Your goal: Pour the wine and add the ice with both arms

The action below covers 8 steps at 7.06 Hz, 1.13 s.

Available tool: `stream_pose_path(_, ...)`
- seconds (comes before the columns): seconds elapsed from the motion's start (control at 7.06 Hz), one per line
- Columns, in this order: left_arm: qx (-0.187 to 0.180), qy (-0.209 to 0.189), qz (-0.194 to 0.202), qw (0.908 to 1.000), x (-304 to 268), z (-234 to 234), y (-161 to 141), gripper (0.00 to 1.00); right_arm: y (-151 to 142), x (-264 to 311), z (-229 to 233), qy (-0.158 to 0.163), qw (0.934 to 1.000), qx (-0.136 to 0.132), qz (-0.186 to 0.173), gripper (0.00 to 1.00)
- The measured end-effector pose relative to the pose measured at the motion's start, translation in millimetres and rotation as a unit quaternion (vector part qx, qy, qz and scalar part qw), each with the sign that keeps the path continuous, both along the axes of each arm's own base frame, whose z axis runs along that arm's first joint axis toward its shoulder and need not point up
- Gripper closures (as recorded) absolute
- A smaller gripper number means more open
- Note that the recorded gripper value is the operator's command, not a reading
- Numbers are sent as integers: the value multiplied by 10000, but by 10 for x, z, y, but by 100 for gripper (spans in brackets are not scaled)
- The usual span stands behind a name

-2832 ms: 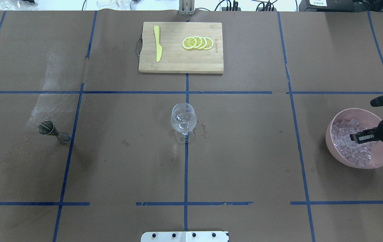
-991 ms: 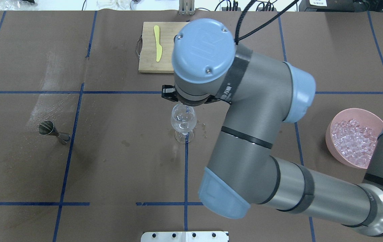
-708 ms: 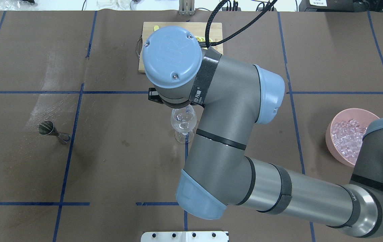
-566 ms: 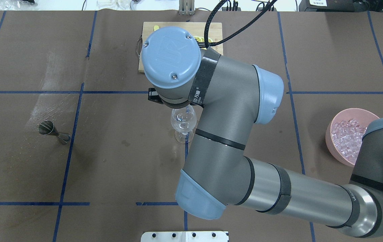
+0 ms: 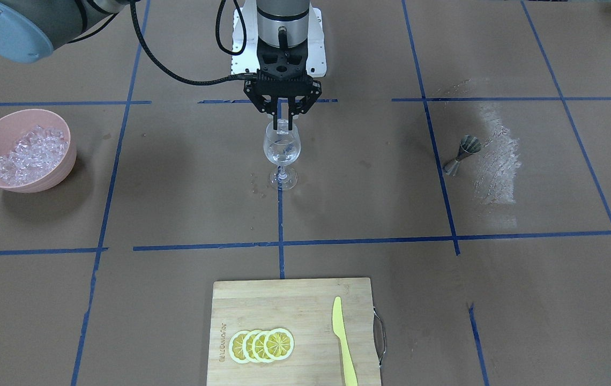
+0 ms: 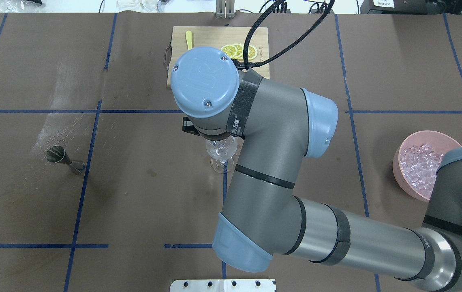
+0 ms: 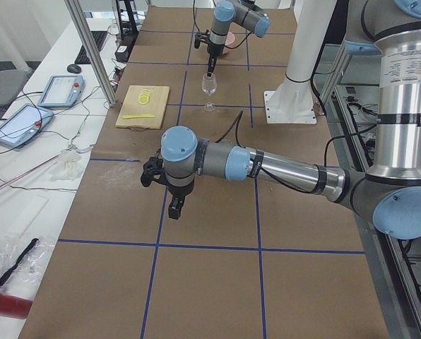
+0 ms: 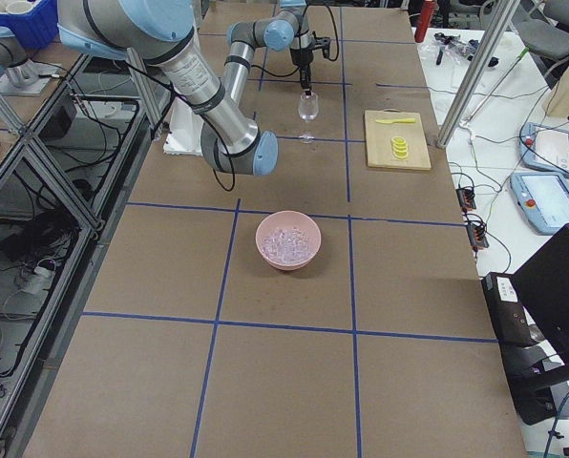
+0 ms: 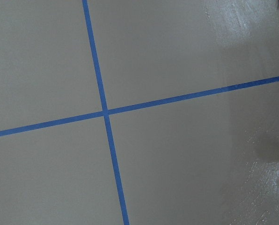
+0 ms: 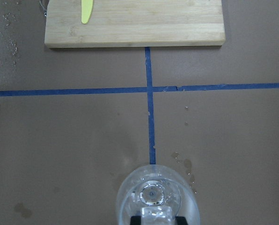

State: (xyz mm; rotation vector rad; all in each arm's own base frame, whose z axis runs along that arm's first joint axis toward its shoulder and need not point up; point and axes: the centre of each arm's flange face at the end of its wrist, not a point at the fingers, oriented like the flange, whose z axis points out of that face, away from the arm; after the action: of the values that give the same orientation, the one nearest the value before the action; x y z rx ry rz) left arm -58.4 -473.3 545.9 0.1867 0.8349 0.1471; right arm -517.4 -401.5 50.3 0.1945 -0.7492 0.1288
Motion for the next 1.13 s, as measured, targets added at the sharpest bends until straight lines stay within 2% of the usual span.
stream_pose_path(0.28,6,0,0,10000,0,-6,0,0,49,23,-12,-29,10000,11,-39,0)
stream_pose_path(0.57,22,-1,4,10000,0,-17,-4,0,104,273,45,-152,9997,148,-121,0)
stream_pose_path(0.85,21,-1,7,10000,-1,-12,-1,0,-262,898,388,-105,9986,303,-419,0)
stream_pose_path(1.13,5,-2,-26,10000,-36,8,22,0,-757,1929,1057,46,9943,511,-940,0)
